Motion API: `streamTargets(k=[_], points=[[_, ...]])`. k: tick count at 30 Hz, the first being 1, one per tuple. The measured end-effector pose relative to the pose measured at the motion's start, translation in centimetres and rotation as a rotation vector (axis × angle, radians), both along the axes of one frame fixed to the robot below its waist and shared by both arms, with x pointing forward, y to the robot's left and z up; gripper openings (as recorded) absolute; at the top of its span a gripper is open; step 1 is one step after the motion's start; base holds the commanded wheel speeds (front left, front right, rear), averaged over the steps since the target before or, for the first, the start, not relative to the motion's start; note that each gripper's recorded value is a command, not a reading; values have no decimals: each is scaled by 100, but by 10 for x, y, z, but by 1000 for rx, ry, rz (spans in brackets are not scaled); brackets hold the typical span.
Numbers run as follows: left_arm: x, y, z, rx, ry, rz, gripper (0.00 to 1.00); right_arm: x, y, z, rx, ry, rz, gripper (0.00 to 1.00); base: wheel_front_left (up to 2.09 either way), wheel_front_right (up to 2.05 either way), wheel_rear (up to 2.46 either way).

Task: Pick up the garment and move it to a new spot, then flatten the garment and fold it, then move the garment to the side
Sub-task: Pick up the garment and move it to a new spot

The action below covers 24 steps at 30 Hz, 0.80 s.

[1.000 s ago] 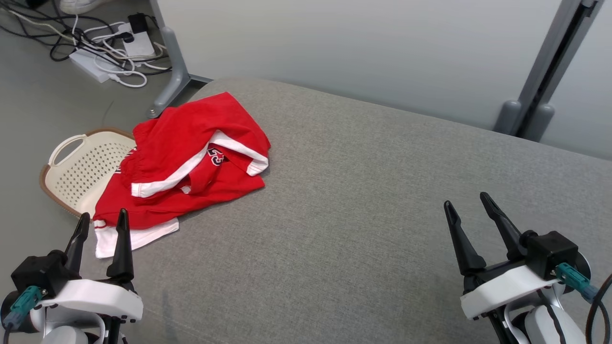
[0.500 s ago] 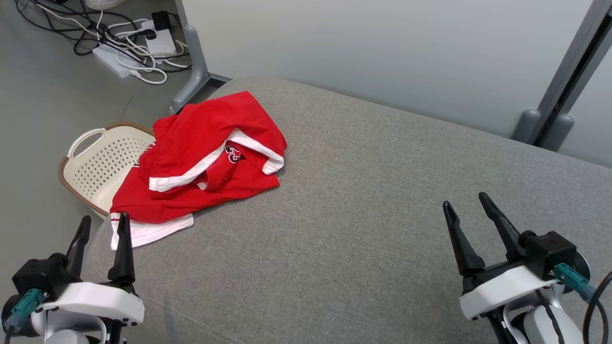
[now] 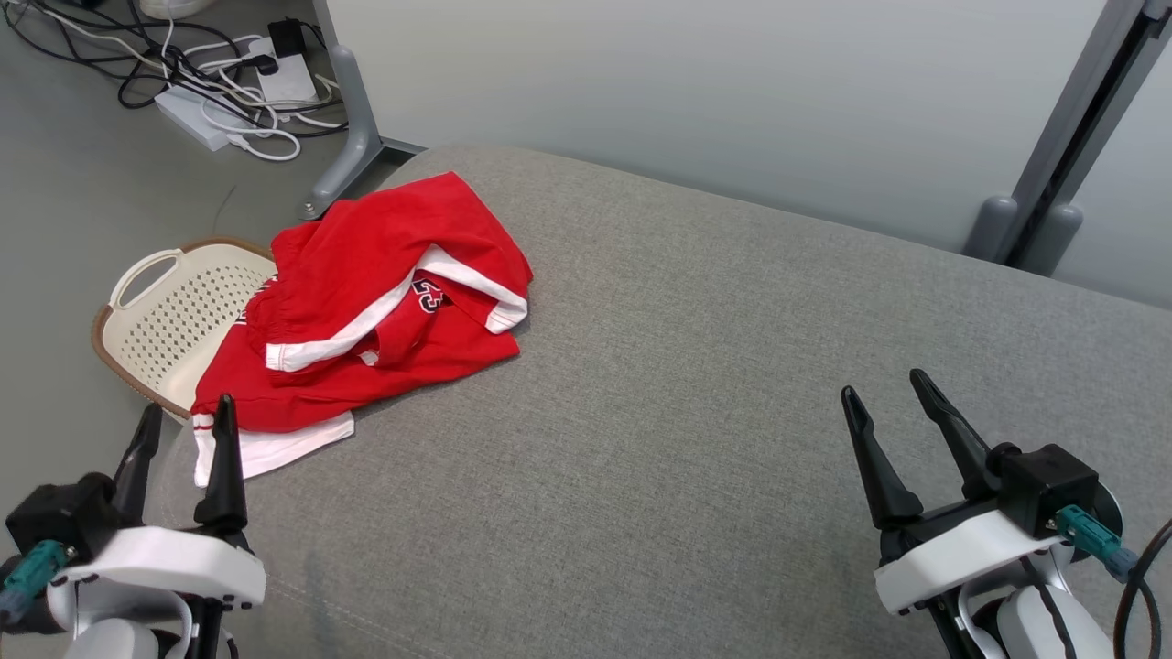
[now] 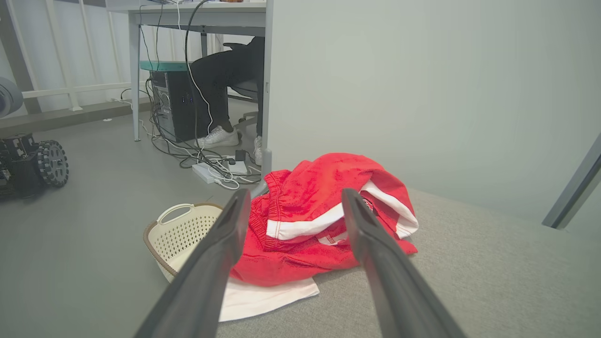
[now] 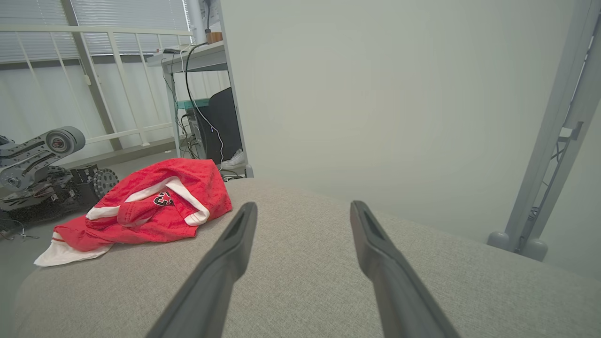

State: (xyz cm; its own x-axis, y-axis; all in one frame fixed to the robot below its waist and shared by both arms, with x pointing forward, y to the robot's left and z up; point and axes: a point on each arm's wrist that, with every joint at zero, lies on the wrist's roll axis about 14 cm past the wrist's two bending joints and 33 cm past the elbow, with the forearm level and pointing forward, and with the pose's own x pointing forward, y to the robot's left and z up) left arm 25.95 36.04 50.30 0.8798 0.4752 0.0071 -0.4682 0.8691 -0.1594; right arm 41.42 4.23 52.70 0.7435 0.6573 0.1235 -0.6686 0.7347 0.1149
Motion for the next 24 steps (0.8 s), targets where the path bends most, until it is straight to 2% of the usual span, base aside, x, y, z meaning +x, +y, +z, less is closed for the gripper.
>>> streamTargets(k=[7,12,17,24], points=[[30,8,24,18,-48,-7,100,9,-8,-4,-5,7,-15,100,0,0,0],[68,14,37,25,-55,-28,100,27,-16,-8,-24,9,-27,100,0,0,0],[108,21,11,-28,48,-66,100,48,-25,-25,-50,38,-39,100,0,0,0],[146,21,-60,-151,262,-99,100,71,-37,-60,-70,103,-62,100,0,0,0]])
